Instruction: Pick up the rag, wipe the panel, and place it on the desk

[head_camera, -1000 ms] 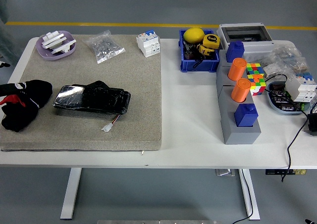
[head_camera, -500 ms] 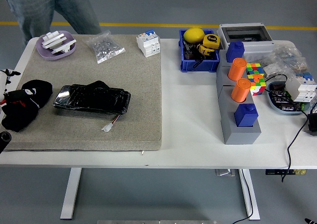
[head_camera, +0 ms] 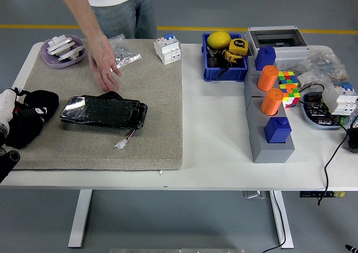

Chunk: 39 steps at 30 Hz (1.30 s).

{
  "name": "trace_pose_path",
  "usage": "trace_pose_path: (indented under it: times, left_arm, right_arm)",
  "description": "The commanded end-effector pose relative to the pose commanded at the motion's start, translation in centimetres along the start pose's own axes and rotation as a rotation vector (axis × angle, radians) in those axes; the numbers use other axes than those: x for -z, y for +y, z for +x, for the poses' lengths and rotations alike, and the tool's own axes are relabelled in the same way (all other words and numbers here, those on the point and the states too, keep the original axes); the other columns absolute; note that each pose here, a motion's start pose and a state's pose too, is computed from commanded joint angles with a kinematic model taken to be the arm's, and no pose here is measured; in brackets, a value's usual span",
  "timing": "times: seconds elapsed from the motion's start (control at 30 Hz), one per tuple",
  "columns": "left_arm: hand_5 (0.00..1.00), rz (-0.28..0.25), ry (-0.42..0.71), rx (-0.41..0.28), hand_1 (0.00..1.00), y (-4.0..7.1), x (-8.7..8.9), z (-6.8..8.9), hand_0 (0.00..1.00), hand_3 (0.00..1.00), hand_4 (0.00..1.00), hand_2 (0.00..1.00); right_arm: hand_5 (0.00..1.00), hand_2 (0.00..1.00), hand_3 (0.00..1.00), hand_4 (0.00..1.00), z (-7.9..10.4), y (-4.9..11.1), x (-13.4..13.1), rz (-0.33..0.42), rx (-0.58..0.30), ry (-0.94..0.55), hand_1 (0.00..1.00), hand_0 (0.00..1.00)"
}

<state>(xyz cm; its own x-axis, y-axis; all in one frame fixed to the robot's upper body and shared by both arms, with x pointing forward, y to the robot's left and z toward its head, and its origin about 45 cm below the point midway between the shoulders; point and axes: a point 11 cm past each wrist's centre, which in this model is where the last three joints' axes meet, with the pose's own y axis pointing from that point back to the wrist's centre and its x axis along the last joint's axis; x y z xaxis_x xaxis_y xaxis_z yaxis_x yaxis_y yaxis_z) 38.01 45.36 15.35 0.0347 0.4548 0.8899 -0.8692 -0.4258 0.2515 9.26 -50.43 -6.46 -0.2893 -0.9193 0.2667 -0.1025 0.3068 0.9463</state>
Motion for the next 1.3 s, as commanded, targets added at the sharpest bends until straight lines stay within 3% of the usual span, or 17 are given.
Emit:
trace_pose_path:
  times: [0.13,0.17,0.33,0.37,0.53,0.57,0.73,0.77,0.93,0.97,1.3]
  left_arm:
    - [0.459,0.01,-0.001,0.011,0.607,-0.1,0.1,-0.3,0.485,0.73,0.998,0.832]
    - [0.336,0.011,-0.001,0.013,0.531,-0.1,0.1,-0.4,0.451,0.649,0.948,0.82]
    - [0.336,0.018,-0.008,0.022,0.531,-0.1,0.2,-0.8,0.451,0.649,0.948,0.82]
    - [0.167,0.019,-0.013,0.022,0.39,-0.1,0.2,-0.8,0.413,0.617,0.864,0.792]
    - [0.167,0.03,-0.021,0.022,0.39,0.0,0.4,-1.1,0.413,0.617,0.864,0.792]
    - [0.02,0.03,-0.021,0.02,0.3,0.0,0.4,-1.2,0.354,0.607,0.646,0.754]
    - [0.02,0.03,-0.018,-0.001,0.3,0.2,0.6,-1.3,0.354,0.607,0.646,0.754]
    - [0.002,0.03,-0.014,-0.005,0.203,0.2,0.6,-1.3,0.321,0.555,0.282,0.61]
    - [0.002,0.025,0.009,-0.037,0.203,0.3,0.7,-1.0,0.321,0.555,0.282,0.61]
    - [0.002,0.024,0.014,-0.042,0.159,0.3,0.7,-1.0,0.294,0.466,0.159,0.538]
    - [0.002,0.03,0.051,-0.061,0.151,0.5,1.1,-0.8,0.282,0.41,0.203,0.486]
  right_arm:
    - [0.573,0.645,0.639,0.998,0.0,0.0,0.1,0.005,-0.001,-0.001,0.55,0.711]
    - [0.573,0.645,0.639,0.998,0.0,0.0,0.1,0.006,-0.001,-0.002,0.549,0.713]
    - [0.573,0.645,0.639,0.998,0.0,0.0,0.2,0.012,-0.002,-0.004,0.549,0.713]
    - [0.573,0.645,0.639,0.998,0.0,0.0,0.3,0.012,-0.003,-0.003,0.549,0.711]
    - [0.573,0.645,0.639,0.998,0.2,0.1,0.3,0.011,-0.007,0.002,0.549,0.711]
    - [0.572,0.644,0.638,0.998,0.2,0.1,0.3,0.01,-0.008,0.002,0.549,0.712]
    - [0.572,0.644,0.638,0.998,0.4,0.1,0.2,0.006,-0.012,0.004,0.549,0.712]
    - [0.571,0.645,0.638,0.998,0.4,0.1,0.2,0.005,-0.012,0.005,0.549,0.712]
    - [0.571,0.645,0.638,0.998,0.5,0.1,0.3,0.007,-0.014,0.006,0.549,0.712]
    - [0.57,0.645,0.638,0.998,0.5,0.1,0.3,0.007,-0.014,0.007,0.548,0.712]
    - [0.57,0.645,0.639,0.998,0.7,0.1,0.1,0.006,-0.02,0.005,0.549,0.711]
